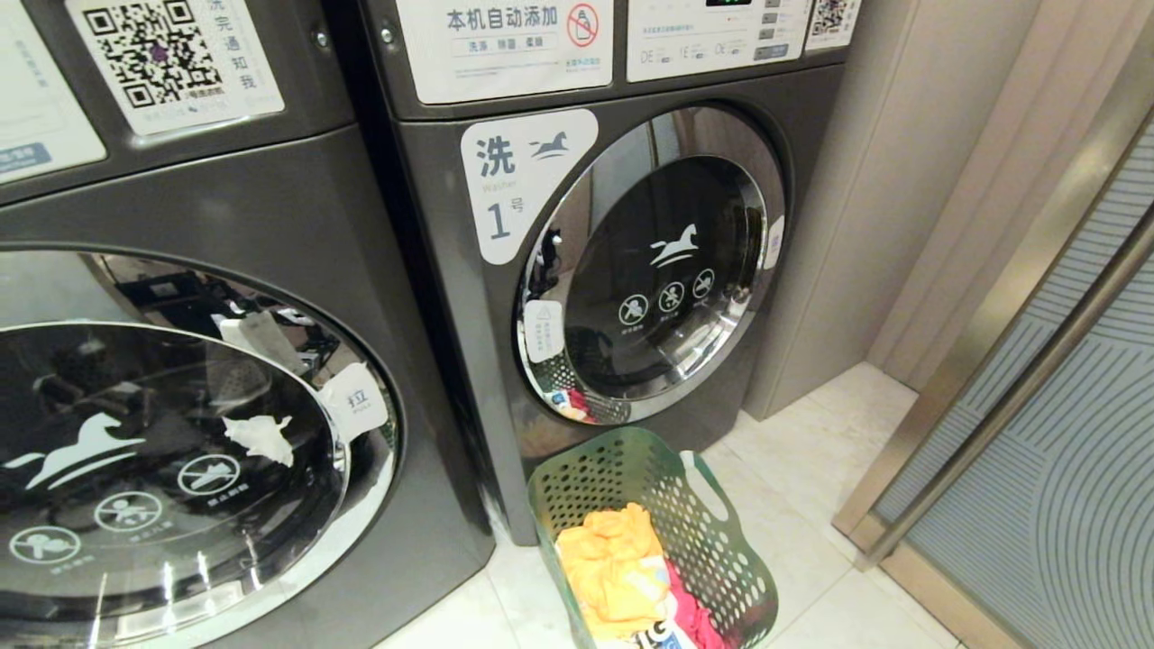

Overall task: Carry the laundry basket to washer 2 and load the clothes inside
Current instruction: Open the lid of the washing machine

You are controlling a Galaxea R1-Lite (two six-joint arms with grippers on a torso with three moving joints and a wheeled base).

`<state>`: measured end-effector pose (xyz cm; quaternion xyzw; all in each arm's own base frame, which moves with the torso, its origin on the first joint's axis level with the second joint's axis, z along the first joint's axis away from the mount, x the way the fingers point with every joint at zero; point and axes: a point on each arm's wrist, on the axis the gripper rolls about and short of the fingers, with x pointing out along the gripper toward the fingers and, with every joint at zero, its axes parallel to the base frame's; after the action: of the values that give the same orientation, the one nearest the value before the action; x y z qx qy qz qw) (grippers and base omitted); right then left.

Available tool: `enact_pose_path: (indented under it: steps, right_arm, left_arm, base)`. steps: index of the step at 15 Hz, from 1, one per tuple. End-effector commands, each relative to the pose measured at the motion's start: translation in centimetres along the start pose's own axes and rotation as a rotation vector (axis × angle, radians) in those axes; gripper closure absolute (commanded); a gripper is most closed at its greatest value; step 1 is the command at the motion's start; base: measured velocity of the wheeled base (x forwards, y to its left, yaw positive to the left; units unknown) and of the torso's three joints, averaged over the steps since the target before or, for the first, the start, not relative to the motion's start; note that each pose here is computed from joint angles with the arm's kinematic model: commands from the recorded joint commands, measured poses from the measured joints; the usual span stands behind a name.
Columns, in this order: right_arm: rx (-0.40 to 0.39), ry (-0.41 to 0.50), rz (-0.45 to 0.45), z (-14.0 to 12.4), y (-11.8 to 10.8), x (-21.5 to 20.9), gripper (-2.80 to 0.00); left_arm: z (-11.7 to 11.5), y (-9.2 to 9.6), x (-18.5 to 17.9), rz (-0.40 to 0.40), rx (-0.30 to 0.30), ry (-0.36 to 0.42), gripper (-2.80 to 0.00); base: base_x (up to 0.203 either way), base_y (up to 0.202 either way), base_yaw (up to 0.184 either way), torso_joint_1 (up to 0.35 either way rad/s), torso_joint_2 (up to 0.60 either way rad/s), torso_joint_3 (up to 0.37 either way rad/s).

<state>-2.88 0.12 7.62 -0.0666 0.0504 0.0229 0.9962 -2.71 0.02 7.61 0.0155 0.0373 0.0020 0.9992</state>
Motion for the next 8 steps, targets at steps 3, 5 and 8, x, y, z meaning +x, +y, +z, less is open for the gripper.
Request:
enact_pose_path:
  steps: [3, 5, 8]
  right_arm:
    - [-0.002, 0.002, 0.001, 0.00, 0.00, 0.02, 0.00]
    - [-0.002, 0.002, 0.001, 0.00, 0.00, 0.02, 0.00]
    - [-0.002, 0.002, 0.001, 0.00, 0.00, 0.02, 0.00]
  left_arm:
    - [0.00, 0.00, 0.00, 0.001, 0.000, 0.001, 0.00]
    - [0.00, 0.00, 0.00, 0.001, 0.000, 0.001, 0.00]
    - [0.00, 0.00, 0.00, 0.001, 0.000, 0.001, 0.00]
  base:
    - [0.003, -0.007, 0.133, 0.004, 0.00, 0.006]
    - [0.002, -0.008, 0.178, 0.003, 0.00, 0.005]
    - [0.001, -0.007, 0.175, 0.001, 0.00, 0.005]
